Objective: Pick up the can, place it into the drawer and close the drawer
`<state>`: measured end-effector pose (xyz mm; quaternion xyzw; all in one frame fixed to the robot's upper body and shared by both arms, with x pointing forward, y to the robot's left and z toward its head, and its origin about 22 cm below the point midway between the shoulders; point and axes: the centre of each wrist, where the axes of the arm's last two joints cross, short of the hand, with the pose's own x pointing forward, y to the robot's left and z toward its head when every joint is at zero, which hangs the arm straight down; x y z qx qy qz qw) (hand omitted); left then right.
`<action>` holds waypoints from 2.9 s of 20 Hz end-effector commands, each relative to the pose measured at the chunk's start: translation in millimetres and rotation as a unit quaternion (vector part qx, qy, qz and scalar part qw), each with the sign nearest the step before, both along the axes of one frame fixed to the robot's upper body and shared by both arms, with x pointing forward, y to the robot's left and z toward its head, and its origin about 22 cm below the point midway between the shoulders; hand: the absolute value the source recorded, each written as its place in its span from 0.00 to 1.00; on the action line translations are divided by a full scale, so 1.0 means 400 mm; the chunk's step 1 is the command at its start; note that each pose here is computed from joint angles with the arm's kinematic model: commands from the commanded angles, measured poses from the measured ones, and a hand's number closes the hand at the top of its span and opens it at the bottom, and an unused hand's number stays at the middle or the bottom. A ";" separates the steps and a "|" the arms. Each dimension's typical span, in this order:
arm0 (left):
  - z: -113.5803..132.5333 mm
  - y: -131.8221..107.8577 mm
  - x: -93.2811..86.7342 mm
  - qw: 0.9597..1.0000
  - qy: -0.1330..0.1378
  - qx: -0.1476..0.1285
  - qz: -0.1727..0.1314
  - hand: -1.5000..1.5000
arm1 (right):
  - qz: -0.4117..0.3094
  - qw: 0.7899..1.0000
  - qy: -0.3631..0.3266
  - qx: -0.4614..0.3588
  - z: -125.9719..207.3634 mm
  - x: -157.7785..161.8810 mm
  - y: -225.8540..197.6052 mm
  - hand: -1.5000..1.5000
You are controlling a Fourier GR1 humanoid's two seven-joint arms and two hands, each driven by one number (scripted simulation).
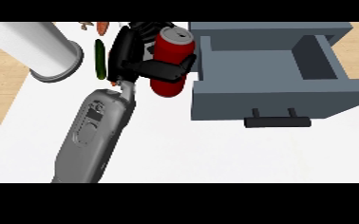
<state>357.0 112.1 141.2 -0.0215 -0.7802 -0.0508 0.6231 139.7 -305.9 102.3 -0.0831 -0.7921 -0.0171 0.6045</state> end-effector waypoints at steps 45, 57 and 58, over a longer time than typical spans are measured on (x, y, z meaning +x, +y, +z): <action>0.147 -0.320 0.174 0.992 -0.003 0.116 0.040 1.00 | 0.017 1.000 -0.010 0.004 0.000 0.077 0.026 0.00; 0.093 -0.293 0.191 0.987 -0.014 0.150 0.063 1.00 | 0.042 0.999 -0.021 -0.012 0.028 0.075 0.016 0.00; 0.081 -0.292 0.189 0.986 -0.011 0.155 0.067 0.00 | 0.034 0.999 -0.021 -0.020 0.031 0.109 0.031 0.00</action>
